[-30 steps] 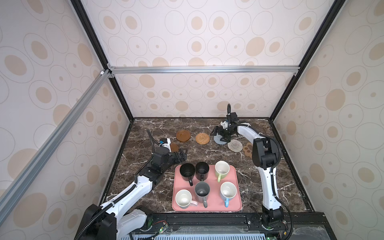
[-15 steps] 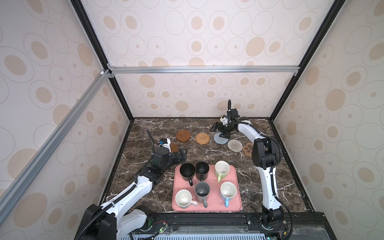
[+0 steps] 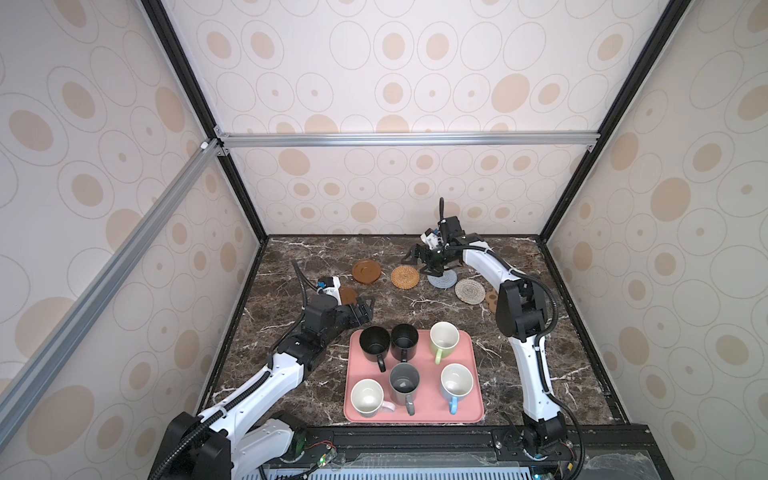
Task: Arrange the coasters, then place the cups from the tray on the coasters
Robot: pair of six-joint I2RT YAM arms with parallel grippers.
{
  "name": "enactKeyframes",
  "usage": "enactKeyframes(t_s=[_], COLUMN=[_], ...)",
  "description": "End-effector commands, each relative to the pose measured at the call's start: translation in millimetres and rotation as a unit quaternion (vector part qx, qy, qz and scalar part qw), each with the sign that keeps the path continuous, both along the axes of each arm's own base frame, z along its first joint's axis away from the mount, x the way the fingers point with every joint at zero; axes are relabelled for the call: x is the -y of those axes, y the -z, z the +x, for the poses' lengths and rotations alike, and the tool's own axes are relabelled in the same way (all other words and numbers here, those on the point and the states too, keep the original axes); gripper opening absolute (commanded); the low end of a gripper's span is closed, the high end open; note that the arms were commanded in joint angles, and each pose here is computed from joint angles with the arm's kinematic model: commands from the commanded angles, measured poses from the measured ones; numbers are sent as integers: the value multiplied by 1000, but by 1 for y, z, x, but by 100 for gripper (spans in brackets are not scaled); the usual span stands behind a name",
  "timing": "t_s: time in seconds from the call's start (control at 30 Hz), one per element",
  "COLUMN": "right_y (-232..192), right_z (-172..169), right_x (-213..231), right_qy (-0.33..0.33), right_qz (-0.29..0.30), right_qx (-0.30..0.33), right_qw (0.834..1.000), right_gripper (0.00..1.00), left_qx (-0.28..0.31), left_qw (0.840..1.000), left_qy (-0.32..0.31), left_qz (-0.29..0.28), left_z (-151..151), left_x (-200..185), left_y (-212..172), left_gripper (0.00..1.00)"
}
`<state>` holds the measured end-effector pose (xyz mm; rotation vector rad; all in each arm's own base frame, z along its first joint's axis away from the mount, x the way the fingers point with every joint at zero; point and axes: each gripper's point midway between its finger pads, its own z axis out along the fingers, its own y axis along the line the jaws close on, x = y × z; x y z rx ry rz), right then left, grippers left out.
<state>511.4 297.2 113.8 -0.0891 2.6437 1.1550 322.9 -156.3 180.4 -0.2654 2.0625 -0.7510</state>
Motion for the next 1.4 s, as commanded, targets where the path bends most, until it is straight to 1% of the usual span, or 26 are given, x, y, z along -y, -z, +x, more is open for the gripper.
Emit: enactKeyframes(t_s=[0.0,0.2,0.63,0.87,1.37], right_y=[12,31,53,62,68], right_z=[-8,-21,-35,-32,-22], right_x=[-15,-24,-41,-44,-41], right_qy=[-18,-35,-55,-45,-22], right_qz=[4,-7,-13,-19,-32], right_qx=[-17,-38,-59,-64,-58], right_qw=[1000,999,997,997,998], right_gripper=[100,100,100,100,100], left_qx=[6,6,5,5,5], left_qw=[1000,1000,1000,1000,1000], left_qy=[-11,-13,-22,-24,-26], left_qz=[-7,-7,-12,-11,-10], left_z=[0,-3,-10,-12,-13], left_x=[-4,-6,-12,-14,-15], left_y=[-6,-6,-4,-4,-4], left_gripper=[100,100,100,100,100])
